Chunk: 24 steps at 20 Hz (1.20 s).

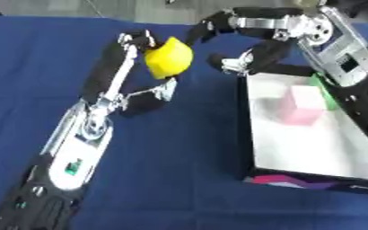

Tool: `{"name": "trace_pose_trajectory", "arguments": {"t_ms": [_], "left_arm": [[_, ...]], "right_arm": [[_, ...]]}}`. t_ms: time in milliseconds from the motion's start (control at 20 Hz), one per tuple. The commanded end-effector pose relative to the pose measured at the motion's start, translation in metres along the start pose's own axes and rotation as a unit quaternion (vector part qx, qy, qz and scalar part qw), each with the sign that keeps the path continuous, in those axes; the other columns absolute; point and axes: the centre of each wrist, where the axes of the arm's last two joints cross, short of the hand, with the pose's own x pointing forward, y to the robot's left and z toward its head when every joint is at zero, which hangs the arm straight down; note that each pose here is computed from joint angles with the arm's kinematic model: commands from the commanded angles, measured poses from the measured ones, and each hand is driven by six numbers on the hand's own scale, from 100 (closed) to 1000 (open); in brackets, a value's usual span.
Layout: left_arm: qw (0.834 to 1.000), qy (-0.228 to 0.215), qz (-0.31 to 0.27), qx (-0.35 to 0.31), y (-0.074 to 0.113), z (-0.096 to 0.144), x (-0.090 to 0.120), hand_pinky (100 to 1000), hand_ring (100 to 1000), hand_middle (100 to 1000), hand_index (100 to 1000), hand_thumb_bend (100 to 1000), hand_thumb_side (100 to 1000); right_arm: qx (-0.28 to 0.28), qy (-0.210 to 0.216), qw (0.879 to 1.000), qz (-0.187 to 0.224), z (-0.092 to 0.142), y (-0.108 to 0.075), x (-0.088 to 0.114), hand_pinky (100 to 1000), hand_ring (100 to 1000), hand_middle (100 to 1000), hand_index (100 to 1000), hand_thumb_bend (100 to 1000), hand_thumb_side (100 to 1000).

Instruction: Pick up the objects with one hand, pass them to the other hand, and then place them into the box on the other side of the table.

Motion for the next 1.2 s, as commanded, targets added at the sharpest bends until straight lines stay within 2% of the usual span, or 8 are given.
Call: {"name": "trace_pose_trajectory", "arguments": {"t_ms": [50, 300, 1200], "left_arm": [[1.000, -0.021, -0.007, 0.007, 0.003, -0.009, 0.008, 666, 589, 518, 593, 100, 156], [1.000, -0.027, -0.010, 0.010, -0.001, -0.010, 0.008, 665, 589, 517, 593, 100, 147], [0.998, -0.062, -0.029, 0.002, -0.016, -0.012, 0.018, 665, 593, 521, 593, 100, 118]], "right_arm": [[0.004, -0.001, 1.000, 0.021, 0.001, -0.009, 0.004, 896, 983, 834, 886, 112, 581], [0.017, -0.005, 0.999, 0.039, -0.002, -0.010, 0.006, 895, 982, 836, 890, 157, 595], [0.030, 0.009, 0.998, 0.048, -0.009, -0.008, 0.002, 894, 992, 839, 896, 156, 645]]}}
